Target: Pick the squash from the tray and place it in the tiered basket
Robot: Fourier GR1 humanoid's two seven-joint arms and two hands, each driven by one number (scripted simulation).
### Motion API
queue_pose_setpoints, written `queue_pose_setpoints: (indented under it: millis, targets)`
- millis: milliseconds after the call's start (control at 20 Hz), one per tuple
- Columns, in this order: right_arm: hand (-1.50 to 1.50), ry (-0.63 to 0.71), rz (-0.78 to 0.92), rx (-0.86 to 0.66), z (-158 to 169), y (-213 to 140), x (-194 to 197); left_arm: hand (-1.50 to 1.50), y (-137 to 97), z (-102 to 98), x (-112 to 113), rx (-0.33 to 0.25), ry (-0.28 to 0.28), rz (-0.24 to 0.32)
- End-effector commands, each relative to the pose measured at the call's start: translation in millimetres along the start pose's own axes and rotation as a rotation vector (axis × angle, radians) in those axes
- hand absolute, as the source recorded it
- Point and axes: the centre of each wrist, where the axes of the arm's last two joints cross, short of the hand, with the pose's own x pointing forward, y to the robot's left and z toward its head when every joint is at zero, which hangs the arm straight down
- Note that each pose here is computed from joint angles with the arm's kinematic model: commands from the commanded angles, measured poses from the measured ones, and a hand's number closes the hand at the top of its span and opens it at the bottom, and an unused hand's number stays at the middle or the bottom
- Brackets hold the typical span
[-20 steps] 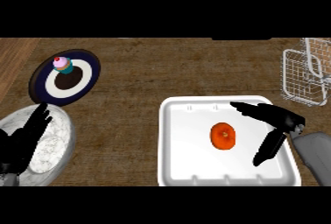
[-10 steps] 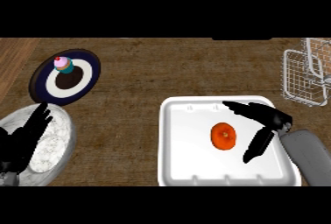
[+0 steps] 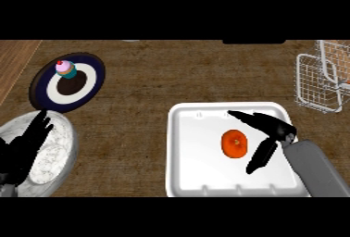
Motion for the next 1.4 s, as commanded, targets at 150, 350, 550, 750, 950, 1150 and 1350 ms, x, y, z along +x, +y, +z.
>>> queue_pose_setpoints:
  millis: [150,350,550,750,950,1150,1350]
  targets:
    - [-1.50,0.018,0.005,0.072,-29.2,37.7,2.8,0.00,-4.9,-3.2,-17.1,0.002,0.102,0.009]
    - [1.50,-0.097,0.079,0.061,-28.2,42.3,22.4,0.00,-5.5,5.0,-10.3,-0.009,0.098,0.002]
    - [1.50,-0.158,0.015,-0.013,-17.0,49.2,1.2,0.00,-7.9,2.7,-36.0,0.001,0.095,0.009]
    - [1.50,-0.176,-0.035,-0.084,-7.0,30.7,-6.9,0.00,0.8,6.3,-26.7,-0.007,0.101,0.025]
    - [1.50,-0.162,-0.049,-0.174,1.0,22.9,15.7,0.00,12.7,-1.8,-15.0,0.019,0.122,0.009]
    - [1.50,0.020,0.100,-0.467,-13.1,29.0,67.9,0.00,-2.7,10.4,-28.8,0.009,0.094,0.012]
    - [1.50,0.157,0.252,-0.745,-22.0,35.6,125.0,0.00,-7.0,6.7,-21.1,-0.011,0.088,0.003]
